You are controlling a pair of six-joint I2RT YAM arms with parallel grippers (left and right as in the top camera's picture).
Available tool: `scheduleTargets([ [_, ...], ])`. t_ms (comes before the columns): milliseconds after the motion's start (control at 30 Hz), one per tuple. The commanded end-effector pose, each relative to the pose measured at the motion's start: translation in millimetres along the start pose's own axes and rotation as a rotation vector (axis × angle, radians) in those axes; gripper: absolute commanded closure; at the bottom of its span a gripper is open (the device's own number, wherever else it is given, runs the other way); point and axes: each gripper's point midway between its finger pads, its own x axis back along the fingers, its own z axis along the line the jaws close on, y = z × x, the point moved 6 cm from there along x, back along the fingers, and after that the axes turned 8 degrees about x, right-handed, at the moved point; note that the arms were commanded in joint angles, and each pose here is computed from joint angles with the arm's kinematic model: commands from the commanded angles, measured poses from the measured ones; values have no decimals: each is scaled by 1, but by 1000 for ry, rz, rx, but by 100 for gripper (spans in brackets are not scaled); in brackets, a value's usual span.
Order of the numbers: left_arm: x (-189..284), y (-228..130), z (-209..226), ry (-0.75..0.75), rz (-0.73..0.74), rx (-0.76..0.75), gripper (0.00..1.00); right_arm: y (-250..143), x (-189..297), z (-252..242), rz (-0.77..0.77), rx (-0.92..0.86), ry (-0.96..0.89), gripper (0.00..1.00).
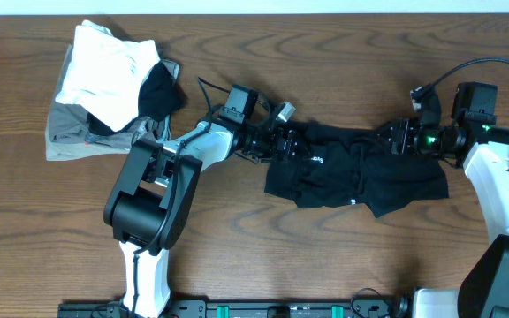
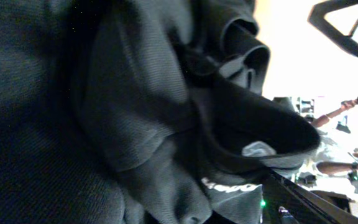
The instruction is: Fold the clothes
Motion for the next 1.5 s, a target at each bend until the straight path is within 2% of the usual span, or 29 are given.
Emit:
scheduleTargets([
  [0,-6,-7,0,-47,40,0,13,2,2,5,-9,-1,10,51],
  [100,-12,-9,0,-21,43,-8,13,2,2,4,-9,-1,9,52],
  [167,-19,-10,3,44,27,-19,20,2,2,4,-9,-1,9,52],
  [267,-31,-13,5,126,17,-39,45,2,2,4,-9,-1,9,52],
  [367,-37,-17,3,128,32,-46,74,1,2,5,-6,-4,10,53],
  [433,-34,-17,4,131,29,-25,87,1,2,5,-2,-6,11,53],
  [500,-28,-15,7,139,22,13,94,0,2,5,0,-7,10,53],
  [633,1,-13,15,173,7,119,94,0,2,5,3,-10,11,54],
  [767,49,-12,22,279,-29,209,94,0,2,5,3,-9,11,54],
  [933,111,-12,13,481,-105,226,94,1,2,5,-4,-5,10,54],
  [1133,158,-5,-34,673,-212,166,94,3,2,4,-13,-3,9,54],
  [1267,154,0,-64,715,-229,82,94,4,2,4,-17,-4,8,54],
  [1467,102,-6,-78,748,-150,-36,94,4,2,4,-19,-10,8,54],
])
